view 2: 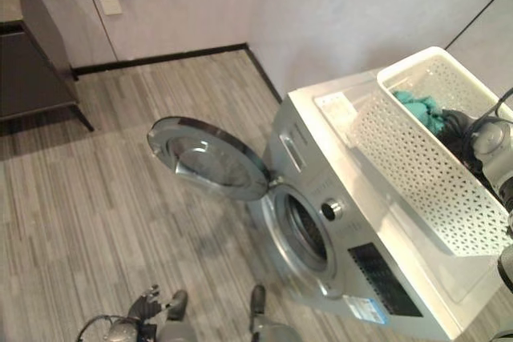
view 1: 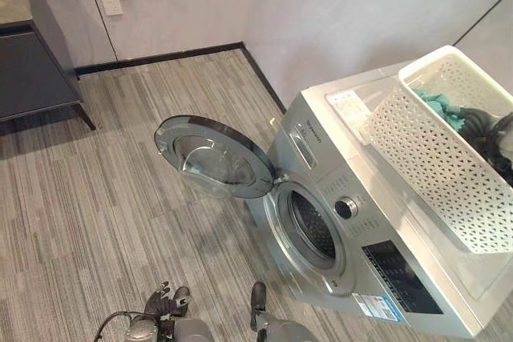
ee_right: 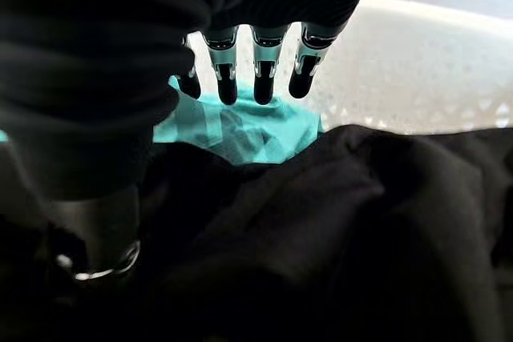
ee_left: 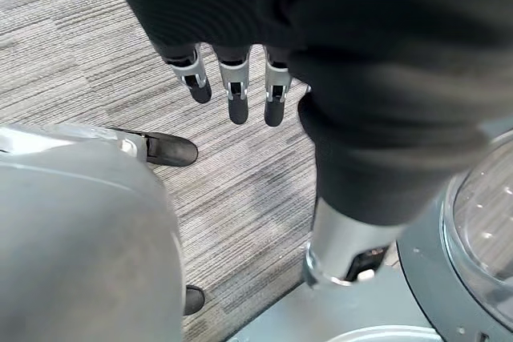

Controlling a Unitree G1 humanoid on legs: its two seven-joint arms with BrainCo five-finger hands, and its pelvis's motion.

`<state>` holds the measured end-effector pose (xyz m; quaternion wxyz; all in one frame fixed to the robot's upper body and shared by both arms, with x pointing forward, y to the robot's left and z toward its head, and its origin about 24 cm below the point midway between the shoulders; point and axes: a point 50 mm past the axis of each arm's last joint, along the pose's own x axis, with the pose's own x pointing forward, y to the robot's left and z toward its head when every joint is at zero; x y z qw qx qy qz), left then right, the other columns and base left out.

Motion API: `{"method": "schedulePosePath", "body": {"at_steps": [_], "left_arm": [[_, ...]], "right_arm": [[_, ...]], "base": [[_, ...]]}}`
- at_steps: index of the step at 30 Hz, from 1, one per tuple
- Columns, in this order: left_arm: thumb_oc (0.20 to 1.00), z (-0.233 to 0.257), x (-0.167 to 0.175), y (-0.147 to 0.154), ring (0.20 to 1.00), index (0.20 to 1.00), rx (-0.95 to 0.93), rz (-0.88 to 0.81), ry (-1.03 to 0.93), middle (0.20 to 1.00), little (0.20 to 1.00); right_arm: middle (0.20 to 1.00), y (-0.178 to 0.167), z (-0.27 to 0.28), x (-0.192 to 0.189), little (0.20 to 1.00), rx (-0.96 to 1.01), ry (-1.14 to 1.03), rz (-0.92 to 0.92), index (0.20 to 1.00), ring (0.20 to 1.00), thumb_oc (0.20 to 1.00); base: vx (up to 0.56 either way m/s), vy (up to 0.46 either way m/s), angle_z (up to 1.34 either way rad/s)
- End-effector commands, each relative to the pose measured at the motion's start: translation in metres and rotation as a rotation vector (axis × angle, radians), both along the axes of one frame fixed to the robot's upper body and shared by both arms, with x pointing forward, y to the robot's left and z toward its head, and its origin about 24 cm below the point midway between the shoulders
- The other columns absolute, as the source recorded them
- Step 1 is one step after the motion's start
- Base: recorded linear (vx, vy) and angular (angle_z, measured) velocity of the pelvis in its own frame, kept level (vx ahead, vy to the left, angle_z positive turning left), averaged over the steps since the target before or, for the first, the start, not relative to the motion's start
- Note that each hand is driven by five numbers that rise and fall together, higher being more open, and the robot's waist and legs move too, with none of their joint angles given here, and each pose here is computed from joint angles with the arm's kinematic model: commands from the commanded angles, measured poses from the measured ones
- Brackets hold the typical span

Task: Grab the laundry basket,head to the washer,open it,put in the laundry and shut it.

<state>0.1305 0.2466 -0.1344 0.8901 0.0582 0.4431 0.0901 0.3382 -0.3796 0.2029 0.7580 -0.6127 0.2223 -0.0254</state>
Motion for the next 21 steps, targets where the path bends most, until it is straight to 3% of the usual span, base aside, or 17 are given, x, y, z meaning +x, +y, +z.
{"method": "schedulePosePath", "body": {"at_steps": [1, 9, 19, 20, 21], "left_arm": [[1.0, 0.004, 0.015, -0.007, 1.0, 1.0, -0.021, -0.023, -0.053, 1.0, 1.0], [1.0, 0.004, 0.015, -0.007, 1.0, 1.0, -0.042, 0.007, -0.059, 1.0, 1.0], [1.0, 0.004, 0.024, -0.017, 1.0, 1.0, -0.056, 0.003, -0.071, 1.0, 1.0], [1.0, 0.004, 0.025, -0.018, 1.0, 1.0, -0.058, -0.001, -0.072, 1.0, 1.0], [1.0, 0.002, 0.023, -0.02, 1.0, 1.0, -0.061, -0.001, -0.064, 1.0, 1.0]], "right_arm": [[1.0, -0.018, 0.037, -0.006, 1.0, -0.048, -0.09, -0.099, 1.0, 1.0, 1.0], [1.0, -0.026, 0.009, -0.011, 1.0, -0.033, 0.006, -0.151, 1.0, 1.0, 1.0], [1.0, -0.005, -0.032, -0.009, 1.0, 0.025, 0.181, -0.04, 1.0, 1.0, 1.0], [0.517, -0.003, -0.034, -0.008, 0.517, 0.024, 0.186, -0.029, 0.517, 0.517, 0.517], [0.2, 0.005, -0.027, -0.003, 0.2, 0.028, 0.15, 0.01, 0.2, 0.2, 0.2]], "base": [[0.02, -0.002, 0.09], [0.0, -0.013, 0.06], [-0.01, -0.021, 0.09], [0.0, -0.003, -0.08], [0.0, 0.001, -0.06]]}}
